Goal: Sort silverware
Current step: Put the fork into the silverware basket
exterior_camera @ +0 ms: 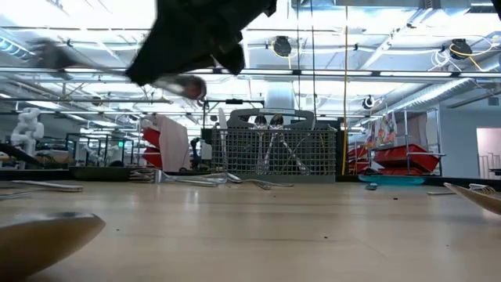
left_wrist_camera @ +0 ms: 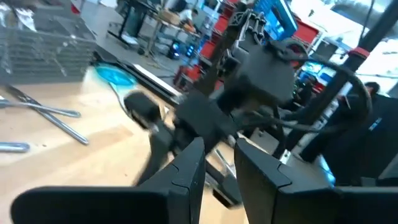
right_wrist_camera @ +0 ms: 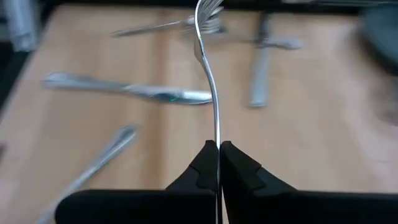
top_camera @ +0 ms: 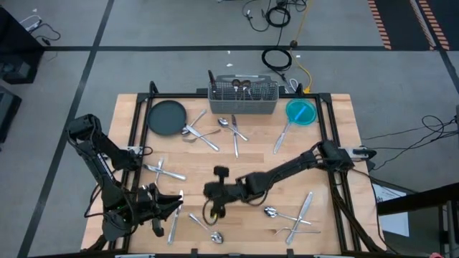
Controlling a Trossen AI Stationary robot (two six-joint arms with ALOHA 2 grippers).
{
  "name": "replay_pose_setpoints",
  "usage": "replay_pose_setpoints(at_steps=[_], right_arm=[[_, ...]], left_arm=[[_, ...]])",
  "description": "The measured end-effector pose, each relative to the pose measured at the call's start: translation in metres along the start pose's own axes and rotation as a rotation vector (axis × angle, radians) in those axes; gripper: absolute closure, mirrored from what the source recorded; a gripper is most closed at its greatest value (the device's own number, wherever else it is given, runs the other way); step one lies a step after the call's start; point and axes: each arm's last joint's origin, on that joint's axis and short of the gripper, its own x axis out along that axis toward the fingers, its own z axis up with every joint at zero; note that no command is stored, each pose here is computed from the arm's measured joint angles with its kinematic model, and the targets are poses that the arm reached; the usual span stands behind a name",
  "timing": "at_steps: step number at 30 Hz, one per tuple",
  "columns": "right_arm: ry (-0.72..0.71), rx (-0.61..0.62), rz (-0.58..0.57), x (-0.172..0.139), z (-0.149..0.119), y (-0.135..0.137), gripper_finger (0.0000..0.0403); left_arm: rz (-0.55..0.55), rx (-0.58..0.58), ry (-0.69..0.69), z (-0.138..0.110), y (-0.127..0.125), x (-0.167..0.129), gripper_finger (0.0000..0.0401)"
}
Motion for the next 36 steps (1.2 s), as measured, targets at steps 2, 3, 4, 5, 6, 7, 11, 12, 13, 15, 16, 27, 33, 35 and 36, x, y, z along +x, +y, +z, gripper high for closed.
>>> replay_pose_setpoints(at_steps=[2, 3, 4, 5, 6, 7, 11, 12, 13, 15, 16, 27, 33, 35, 36], right_arm=[[0.002, 0.021, -0.037, -0.005, -0.002, -0.021, 0.0402], [0.002, 0.036, -0.055, -0.009, -0.005, -0.032, 0.0402], [-0.008, 0.058, -0.083, -0.013, -0.008, -0.043, 0.0402], [-0.025, 0.084, -0.117, -0.02, -0.012, -0.054, 0.0402], [-0.051, 0.117, -0.149, -0.027, -0.016, -0.067, 0.0402], [-0.085, 0.156, -0.177, -0.037, -0.021, -0.079, 0.0402], [-0.277, 0.326, -0.244, -0.075, -0.045, -0.127, 0.0402], [-0.335, 0.367, -0.256, -0.085, -0.053, -0.138, 0.0402], [-0.402, 0.405, -0.264, -0.093, -0.06, -0.149, 0.0402], [-0.551, 0.477, -0.293, -0.112, -0.073, -0.169, 0.0403], [-0.623, 0.507, -0.304, -0.12, -0.078, -0.179, 0.0403], [-0.949, 0.466, -0.408, -0.143, -0.093, -0.266, 0.0403], [-1.111, 0.472, -0.353, -0.136, -0.1, -0.292, 0.0403], [-1.129, 0.458, -0.28, -0.134, -0.102, -0.294, 0.0403], [-1.132, 0.45, -0.239, -0.134, -0.102, -0.293, 0.0403]], left_arm=[[0.011, 0.013, -0.014, 0.002, -0.001, 0.0, 0.0308], [0.012, 0.018, -0.018, 0.003, -0.002, 0.0, 0.0308], [0.012, 0.028, -0.021, 0.005, -0.003, 0.0, 0.0308], [0.011, 0.038, -0.022, 0.006, -0.004, 0.0, 0.0308], [0.012, 0.047, -0.025, 0.006, -0.004, 0.0, 0.0308], [0.013, 0.054, -0.027, 0.007, -0.005, 0.0, 0.0308], [0.053, 0.081, -0.054, 0.009, -0.005, 0.0, 0.0308], [0.069, 0.083, -0.063, 0.01, -0.004, 0.0, 0.0308], [0.086, 0.086, -0.074, 0.01, -0.004, 0.0, 0.0308], [0.102, 0.101, -0.082, 0.01, -0.002, 0.002, 0.0308], [0.109, 0.111, -0.084, 0.009, -0.002, 0.003, 0.0308], [0.225, 0.188, -0.132, 0.013, 0.008, 0.036, 0.0308], [0.303, 0.168, -0.171, 0.019, 0.015, 0.058, 0.0308], [0.358, 0.13, -0.205, 0.026, 0.021, 0.074, 0.0308], [0.395, 0.104, -0.229, 0.031, 0.025, 0.084, 0.0308]])
